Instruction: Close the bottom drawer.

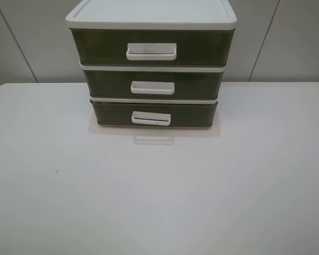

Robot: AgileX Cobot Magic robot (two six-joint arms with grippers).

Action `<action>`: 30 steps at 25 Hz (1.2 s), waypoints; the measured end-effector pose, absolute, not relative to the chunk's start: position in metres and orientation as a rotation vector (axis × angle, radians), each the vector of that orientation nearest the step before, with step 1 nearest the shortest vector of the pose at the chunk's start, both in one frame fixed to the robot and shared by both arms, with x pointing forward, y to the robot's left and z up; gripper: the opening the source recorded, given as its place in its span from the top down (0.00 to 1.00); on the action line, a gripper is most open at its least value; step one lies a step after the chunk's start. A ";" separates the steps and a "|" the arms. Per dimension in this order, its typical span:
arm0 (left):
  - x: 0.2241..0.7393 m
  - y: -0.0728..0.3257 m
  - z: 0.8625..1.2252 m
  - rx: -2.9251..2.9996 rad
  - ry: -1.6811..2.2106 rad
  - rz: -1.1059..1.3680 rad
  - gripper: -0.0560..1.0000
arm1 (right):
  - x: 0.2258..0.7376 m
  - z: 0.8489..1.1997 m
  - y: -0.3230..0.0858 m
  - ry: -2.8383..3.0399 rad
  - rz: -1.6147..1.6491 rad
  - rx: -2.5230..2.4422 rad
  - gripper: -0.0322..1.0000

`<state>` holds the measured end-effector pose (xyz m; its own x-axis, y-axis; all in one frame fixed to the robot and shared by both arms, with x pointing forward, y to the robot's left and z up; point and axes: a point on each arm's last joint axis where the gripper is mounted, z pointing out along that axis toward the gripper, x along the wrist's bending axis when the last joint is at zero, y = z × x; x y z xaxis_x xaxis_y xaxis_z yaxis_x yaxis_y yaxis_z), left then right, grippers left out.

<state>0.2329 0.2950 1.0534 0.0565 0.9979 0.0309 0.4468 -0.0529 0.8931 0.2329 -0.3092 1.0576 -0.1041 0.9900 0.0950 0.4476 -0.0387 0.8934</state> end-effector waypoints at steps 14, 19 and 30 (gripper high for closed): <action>0.233 0.295 1.053 1.600 1.483 0.948 0.27 | 0.231 1.057 -0.299 1.481 0.914 1.575 0.27; 0.233 0.295 1.053 1.600 1.483 0.948 0.27 | 0.231 1.057 -0.299 1.481 0.915 1.576 0.27; 0.233 0.295 1.053 1.600 1.483 0.948 0.27 | 0.231 1.057 -0.298 1.481 0.923 1.575 0.27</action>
